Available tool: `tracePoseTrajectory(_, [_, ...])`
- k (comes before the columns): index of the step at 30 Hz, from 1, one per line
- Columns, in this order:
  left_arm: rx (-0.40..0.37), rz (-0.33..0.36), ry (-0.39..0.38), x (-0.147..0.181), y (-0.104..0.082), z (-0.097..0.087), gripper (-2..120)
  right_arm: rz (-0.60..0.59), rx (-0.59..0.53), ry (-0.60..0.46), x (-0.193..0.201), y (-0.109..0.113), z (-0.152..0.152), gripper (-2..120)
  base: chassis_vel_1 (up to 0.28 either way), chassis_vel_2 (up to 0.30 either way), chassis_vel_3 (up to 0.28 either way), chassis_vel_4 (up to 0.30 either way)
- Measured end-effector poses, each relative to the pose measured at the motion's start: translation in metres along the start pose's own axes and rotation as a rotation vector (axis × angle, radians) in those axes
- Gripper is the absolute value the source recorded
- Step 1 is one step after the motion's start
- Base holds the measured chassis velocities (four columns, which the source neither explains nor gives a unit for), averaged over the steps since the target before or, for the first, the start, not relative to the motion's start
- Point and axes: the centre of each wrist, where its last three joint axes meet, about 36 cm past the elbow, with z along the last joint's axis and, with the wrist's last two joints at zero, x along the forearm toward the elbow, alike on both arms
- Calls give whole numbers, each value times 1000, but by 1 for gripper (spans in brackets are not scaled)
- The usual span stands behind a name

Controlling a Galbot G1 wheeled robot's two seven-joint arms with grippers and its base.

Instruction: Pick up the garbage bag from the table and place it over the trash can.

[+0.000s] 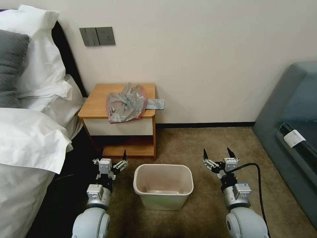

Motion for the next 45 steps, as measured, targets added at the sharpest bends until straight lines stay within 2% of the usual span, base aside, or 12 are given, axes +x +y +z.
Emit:
tracePoseTrajectory(6, [10, -7, -18, 1, 5, 0, 98, -5, 2, -5, -1, 1, -1, 100, 0, 0, 0, 0])
tracePoseTrajectory(9, [29, -31, -74, 5, 17, -1, 98, -37, 5, -54, -6, 6, -7, 100, 0, 0, 0, 0])
tracePoseTrajectory(12, [63, -88, -214, 18, 45, -4, 98, -191, 5, -284, -23, 29, -41, 100, 0, 0, 0, 0])
tracePoseTrajectory(13, [63, -88, -214, 18, 45, -4, 98, -191, 5, -284, -23, 29, -41, 100, 0, 0, 0, 0])
tracePoseTrajectory(16, [75, -139, -340, 30, 69, -7, 98, -257, -2, -338, -24, 38, -47, 100, 0, 0, 0, 0])
tracePoseTrajectory(20, [74, -166, -405, 37, 81, -9, 98, -270, 2, -356, -25, 39, -49, 100, 0, 0, 0, 0])
tracePoseTrajectory(27, [85, -156, -407, 38, 81, -9, 98, -265, 11, -403, -32, 38, -35, 100, 0, 0, 0, 0])
tracePoseTrajectory(32, [215, -6, -328, 47, 69, 9, 98, -312, 82, -439, -46, 36, -21, 100, 0, 0, 0, 0])
tracePoseTrajectory(35, [222, 0, -323, 48, 68, 10, 98, -331, 112, -448, -54, 35, -18, 100, 0, 0, 0, 0])
tracePoseTrajectory(39, [224, 4, -319, 48, 68, 11, 98, -359, 215, -493, -89, 32, -22, 100, 0, 0, 0, 0])
tracePoseTrajectory(42, [232, 49, -267, 44, 65, 23, 98, -385, 337, -526, -126, 28, -25, 100, 0, 0, 0, 0])
tracePoseTrajectory(45, [230, 32, -265, 40, 63, 24, 98, -409, 443, -544, -154, 26, -28, 100, 0, 0, 0, 0])
